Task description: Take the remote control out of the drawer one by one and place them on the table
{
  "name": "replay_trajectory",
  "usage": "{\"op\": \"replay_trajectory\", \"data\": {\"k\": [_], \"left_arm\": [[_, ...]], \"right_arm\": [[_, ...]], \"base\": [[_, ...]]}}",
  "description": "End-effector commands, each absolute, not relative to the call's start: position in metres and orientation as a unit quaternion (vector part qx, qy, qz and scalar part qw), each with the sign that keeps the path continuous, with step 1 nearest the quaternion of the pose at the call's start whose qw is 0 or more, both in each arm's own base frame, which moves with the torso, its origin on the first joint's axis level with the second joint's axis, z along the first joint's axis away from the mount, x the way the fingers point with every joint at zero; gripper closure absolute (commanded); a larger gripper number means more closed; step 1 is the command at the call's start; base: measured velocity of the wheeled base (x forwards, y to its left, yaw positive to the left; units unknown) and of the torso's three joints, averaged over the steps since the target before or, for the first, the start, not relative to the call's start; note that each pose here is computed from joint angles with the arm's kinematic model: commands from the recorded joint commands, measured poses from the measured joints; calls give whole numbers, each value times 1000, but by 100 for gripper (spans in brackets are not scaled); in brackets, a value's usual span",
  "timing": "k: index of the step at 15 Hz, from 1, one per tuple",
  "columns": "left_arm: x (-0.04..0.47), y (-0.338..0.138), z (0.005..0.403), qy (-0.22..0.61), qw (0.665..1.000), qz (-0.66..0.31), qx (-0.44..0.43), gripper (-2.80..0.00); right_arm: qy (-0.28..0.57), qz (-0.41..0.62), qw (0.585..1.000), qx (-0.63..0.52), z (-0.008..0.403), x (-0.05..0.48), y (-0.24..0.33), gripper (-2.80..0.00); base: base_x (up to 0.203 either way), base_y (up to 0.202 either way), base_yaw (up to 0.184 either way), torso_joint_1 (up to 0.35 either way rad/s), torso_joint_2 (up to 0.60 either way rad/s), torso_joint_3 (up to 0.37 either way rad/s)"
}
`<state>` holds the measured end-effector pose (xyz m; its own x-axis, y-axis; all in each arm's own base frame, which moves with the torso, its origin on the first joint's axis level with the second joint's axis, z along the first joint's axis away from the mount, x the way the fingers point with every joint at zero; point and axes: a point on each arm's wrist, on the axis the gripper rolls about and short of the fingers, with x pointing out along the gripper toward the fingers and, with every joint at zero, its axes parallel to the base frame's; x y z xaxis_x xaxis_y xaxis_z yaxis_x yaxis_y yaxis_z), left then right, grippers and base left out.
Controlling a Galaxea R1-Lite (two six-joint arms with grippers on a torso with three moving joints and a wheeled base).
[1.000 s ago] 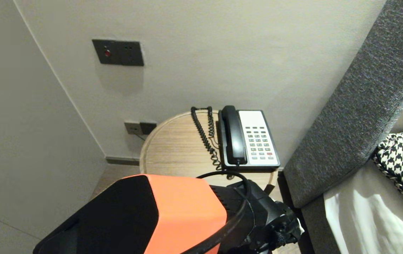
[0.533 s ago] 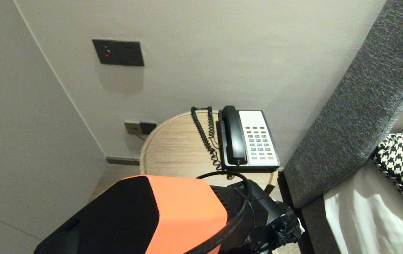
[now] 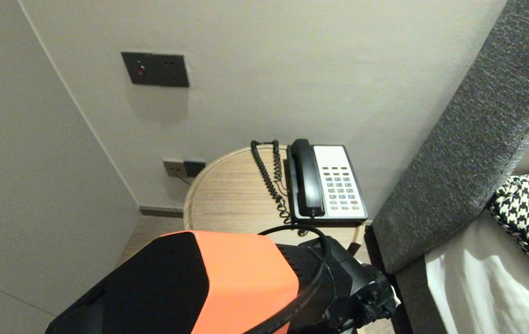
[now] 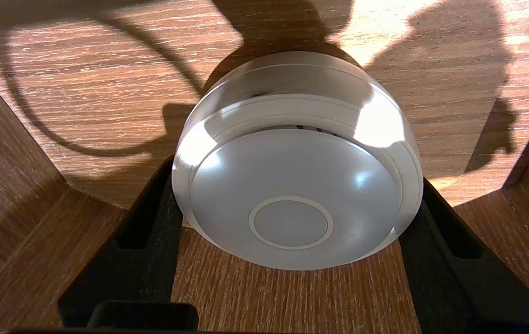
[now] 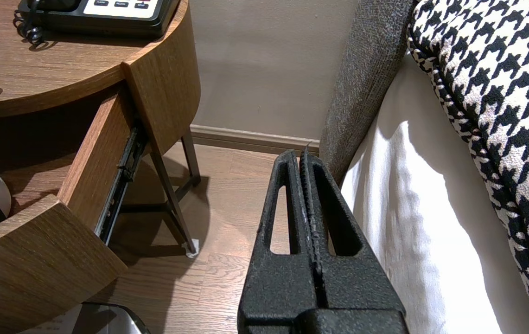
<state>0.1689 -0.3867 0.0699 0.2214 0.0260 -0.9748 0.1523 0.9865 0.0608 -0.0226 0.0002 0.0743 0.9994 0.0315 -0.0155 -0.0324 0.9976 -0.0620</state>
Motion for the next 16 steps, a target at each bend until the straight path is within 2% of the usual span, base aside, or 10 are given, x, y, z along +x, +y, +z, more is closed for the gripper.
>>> {"op": "replay_trajectory", "data": {"k": [1,16], "left_arm": [[169,-387,68,623,778,-36,74,0],[162,-379,107,608,790,-59,54,0]], "right_arm": [[8,16,999,-31,74,-22,0,0],[8,16,999,-31,74,-22,0,0]], "base": [[0,0,0,0,0,0],[0,0,0,0,0,0]]}}
